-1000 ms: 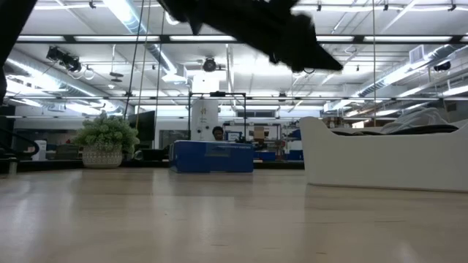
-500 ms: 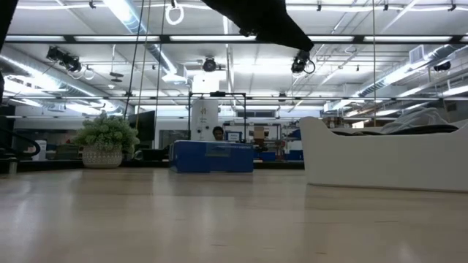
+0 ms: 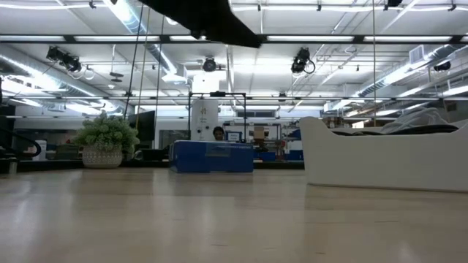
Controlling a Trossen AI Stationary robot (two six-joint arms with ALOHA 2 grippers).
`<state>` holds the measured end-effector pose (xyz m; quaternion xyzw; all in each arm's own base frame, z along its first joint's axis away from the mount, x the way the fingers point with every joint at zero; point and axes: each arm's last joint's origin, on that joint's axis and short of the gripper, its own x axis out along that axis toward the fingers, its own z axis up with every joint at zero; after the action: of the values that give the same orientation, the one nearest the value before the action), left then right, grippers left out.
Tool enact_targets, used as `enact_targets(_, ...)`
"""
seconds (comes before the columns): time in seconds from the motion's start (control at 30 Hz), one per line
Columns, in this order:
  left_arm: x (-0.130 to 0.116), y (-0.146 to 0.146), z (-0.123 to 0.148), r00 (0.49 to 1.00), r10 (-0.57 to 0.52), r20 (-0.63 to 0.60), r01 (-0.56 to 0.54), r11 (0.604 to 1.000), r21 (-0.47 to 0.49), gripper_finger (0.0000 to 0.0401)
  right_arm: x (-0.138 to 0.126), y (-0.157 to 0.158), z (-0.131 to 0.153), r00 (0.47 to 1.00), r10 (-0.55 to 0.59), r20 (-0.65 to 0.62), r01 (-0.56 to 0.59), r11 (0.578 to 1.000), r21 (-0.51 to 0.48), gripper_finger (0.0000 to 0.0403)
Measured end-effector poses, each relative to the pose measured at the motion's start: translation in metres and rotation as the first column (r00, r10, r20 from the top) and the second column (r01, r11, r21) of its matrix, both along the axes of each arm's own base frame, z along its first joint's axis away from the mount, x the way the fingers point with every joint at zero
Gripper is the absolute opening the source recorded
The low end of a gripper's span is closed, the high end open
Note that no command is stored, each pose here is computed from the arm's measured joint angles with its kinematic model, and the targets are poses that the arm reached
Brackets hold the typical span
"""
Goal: Pick and place USB-C Cables
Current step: Return to Home Position
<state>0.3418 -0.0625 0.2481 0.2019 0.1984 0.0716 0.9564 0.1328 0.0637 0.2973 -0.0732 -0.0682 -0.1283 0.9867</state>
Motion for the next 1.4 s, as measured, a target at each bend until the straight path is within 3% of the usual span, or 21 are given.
enact_targets(0.53,-0.106,0.023,0.025,0.955,0.095,0.280,-0.038,0.978,-0.205,0.0071,-0.012,-0.026,-0.034,0.990,0.082,0.113,-0.085,0.996,0.029,0.0169)
enact_targets(0.83,-0.156,0.034,0.019,0.883,0.152,0.444,-0.001,0.947,-0.323,0.0071,-0.018,-0.033,-0.049,0.972,0.186,0.142,-0.187,0.982,-0.008,0.0169)
enact_targets(1.17,-0.201,0.044,-0.005,0.774,0.215,0.596,0.074,0.903,-0.423,0.0070,-0.019,-0.042,-0.068,0.965,0.217,0.145,-0.222,0.975,0.023,0.0169)
enact_targets(1.4,-0.226,0.051,-0.021,0.707,0.285,0.647,0.067,0.884,-0.463,0.0070,-0.019,-0.049,-0.081,0.959,0.238,0.156,-0.248,0.968,0.048,0.0169)
